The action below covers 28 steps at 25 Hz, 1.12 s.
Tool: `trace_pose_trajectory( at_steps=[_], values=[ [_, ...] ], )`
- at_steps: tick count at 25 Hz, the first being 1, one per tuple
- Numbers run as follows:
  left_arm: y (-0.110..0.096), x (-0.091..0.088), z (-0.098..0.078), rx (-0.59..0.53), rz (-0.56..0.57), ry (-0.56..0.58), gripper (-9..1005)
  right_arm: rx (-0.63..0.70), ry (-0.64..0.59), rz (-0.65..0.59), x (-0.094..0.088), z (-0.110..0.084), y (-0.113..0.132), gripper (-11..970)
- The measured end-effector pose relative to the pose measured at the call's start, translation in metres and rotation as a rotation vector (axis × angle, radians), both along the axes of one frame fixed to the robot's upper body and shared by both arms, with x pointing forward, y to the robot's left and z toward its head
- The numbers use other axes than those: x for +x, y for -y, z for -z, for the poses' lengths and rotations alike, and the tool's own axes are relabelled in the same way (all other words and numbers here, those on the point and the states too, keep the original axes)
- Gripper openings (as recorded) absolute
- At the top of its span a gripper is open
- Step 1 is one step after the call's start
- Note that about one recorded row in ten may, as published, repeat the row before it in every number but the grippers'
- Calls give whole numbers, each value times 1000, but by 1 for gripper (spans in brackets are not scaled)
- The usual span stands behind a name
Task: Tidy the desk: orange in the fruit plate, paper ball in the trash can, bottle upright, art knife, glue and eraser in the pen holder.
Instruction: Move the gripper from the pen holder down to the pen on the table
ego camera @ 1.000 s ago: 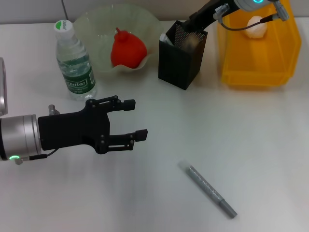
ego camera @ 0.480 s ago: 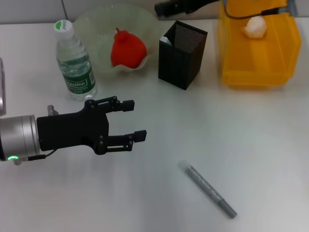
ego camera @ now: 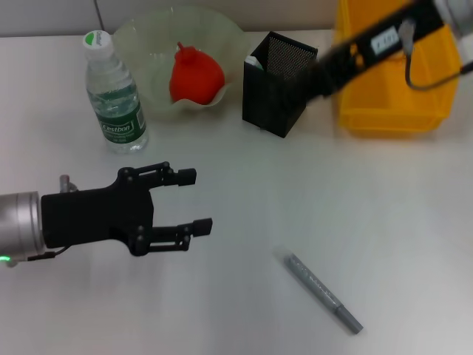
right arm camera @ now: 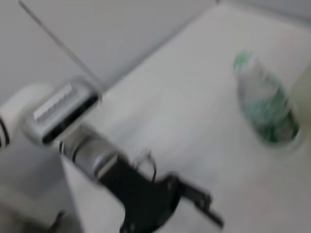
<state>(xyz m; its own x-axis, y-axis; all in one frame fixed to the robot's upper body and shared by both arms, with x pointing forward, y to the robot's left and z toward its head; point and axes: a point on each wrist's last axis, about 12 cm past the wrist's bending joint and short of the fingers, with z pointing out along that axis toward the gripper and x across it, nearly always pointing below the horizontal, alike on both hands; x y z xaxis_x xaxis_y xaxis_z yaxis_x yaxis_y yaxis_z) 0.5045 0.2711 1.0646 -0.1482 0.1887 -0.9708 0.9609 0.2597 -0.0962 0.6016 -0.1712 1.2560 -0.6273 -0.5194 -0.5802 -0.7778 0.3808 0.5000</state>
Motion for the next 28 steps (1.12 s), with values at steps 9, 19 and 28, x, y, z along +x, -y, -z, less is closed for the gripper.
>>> trace_pose_trajectory(
  at_steps=[9,19,28],
  values=[
    [-9,-16,5,1,25,-9,802,-346,-181,-76,-6,43,-37,651],
    [-11,-22,9,1,17,-22,802,-606,-136,-102,-17,74,-67,650],
    [-12,-21,9,5,13,-21,802,-737,-90,-185,-29,100,-75,649]
  ],
)
